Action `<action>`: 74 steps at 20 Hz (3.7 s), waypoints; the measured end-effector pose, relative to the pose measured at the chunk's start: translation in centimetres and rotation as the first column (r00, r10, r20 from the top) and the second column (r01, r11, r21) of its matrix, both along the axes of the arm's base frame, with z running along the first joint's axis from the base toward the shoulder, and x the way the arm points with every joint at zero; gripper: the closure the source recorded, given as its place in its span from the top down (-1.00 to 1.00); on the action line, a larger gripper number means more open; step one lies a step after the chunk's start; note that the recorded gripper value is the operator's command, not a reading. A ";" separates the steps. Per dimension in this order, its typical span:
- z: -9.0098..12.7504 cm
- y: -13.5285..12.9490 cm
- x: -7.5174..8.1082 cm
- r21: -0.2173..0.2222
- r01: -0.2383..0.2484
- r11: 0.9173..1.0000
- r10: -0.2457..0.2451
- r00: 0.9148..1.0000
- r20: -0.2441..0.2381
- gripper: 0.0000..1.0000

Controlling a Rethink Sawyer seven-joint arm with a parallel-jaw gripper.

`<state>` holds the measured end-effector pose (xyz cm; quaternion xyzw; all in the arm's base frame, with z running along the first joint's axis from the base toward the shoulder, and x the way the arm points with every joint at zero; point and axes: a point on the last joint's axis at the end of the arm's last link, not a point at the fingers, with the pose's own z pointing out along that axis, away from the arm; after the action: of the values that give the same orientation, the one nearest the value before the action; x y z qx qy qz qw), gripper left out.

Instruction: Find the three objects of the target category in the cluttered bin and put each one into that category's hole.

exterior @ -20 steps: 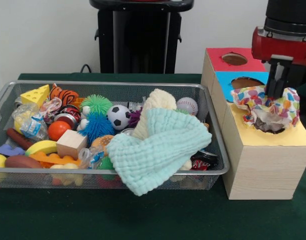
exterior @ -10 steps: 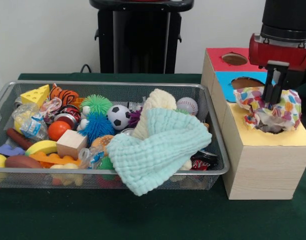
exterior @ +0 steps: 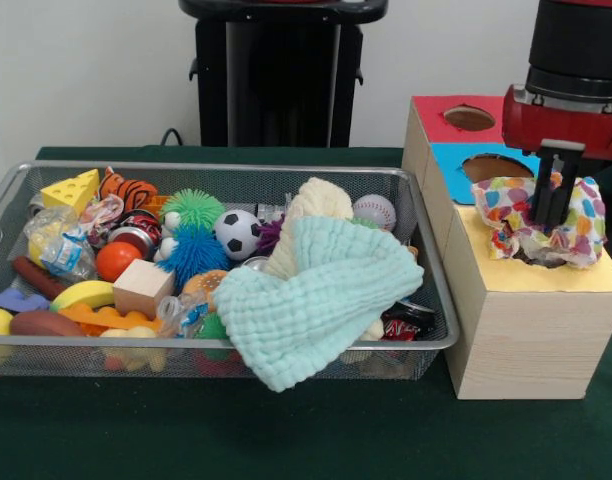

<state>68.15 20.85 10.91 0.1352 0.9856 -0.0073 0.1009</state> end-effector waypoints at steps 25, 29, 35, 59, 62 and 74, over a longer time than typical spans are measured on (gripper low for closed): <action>-2.3 -1.3 0.7 0.058 0.036 0.998 -0.034 0.999 -0.037 -1.00; -2.6 -2.3 -0.1 0.084 0.060 0.995 -0.059 0.998 -0.020 -1.00; -2.7 -3.1 -1.1 0.119 0.076 0.990 -0.076 0.997 -0.001 -1.00; -3.5 -1.1 -2.6 0.137 0.000 0.991 -0.004 1.000 0.029 -1.00; -3.5 -1.1 -2.6 0.137 0.000 0.991 -0.004 1.000 0.029 -1.00; -3.5 -1.0 -2.7 0.128 -0.017 0.992 0.013 0.999 0.034 -1.00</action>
<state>65.47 19.81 7.44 0.1340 0.9833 0.0592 0.1081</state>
